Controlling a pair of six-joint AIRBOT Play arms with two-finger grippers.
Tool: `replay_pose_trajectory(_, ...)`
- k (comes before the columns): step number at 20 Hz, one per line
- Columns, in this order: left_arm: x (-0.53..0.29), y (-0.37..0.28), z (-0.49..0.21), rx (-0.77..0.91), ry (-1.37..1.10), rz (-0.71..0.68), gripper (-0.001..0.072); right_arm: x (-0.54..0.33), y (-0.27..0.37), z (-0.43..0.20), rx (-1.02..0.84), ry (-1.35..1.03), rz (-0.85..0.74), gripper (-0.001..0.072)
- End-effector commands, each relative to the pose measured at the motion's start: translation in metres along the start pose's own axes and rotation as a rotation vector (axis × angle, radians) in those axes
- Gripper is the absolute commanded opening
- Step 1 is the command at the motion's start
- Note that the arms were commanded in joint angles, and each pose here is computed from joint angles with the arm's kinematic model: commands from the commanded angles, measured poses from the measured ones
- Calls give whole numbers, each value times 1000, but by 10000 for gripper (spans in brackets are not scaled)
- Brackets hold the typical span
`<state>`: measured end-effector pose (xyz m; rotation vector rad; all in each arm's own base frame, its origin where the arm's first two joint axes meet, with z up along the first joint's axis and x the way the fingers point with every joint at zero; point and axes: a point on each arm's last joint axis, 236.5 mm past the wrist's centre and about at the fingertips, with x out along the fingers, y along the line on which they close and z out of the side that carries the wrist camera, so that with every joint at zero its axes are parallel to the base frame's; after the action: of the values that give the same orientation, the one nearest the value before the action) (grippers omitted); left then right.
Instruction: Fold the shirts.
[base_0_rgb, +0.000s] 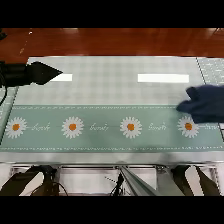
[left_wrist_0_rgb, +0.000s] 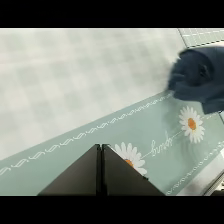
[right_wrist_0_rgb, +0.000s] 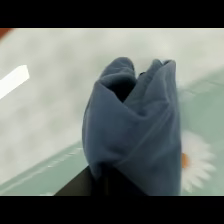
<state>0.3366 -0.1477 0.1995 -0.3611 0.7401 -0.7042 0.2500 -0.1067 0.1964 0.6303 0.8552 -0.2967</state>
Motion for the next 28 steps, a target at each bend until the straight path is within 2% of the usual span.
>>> replay_pose_trajectory(1,1,2,1,63,-2,3,19,-38,-89,-26,187,56,-294,19)
replay_pose_trajectory(6,1,10,18,94,-73,41,19,-79,-162,-68,394,138,-616,21)
replay_pose_trajectory(11,-6,27,46,93,-190,113,20,-73,-190,-127,484,359,-736,22)
replay_pose_trajectory(15,-13,40,52,134,-212,153,20,-93,-229,-167,489,512,-952,22)
replay_pose_trajectory(17,-17,46,55,127,-224,170,20,-89,-233,-186,495,592,-968,27)
replay_pose_trajectory(18,-19,49,56,128,-226,182,20,-84,-230,-198,508,644,-954,172)
replay_pose_trajectory(19,-19,51,55,129,-225,189,20,-78,-229,-206,508,676,-935,389)
replay_pose_trajectory(20,-19,51,56,129,-225,189,20,-75,-230,-212,493,708,-928,481)
replay_pose_trajectory(23,-20,52,56,130,-227,191,20,-86,-250,-212,445,706,-1027,541)
replay_pose_trajectory(25,-21,54,59,131,-240,201,20,-83,-261,-198,406,639,-1047,547)
replay_pose_trajectory(27,-22,55,62,131,-253,209,21,-60,-263,-162,347,477,-968,543)
replay_pose_trajectory(28,-22,55,62,132,-253,209,33,-38,-253,-133,327,349,-864,543)
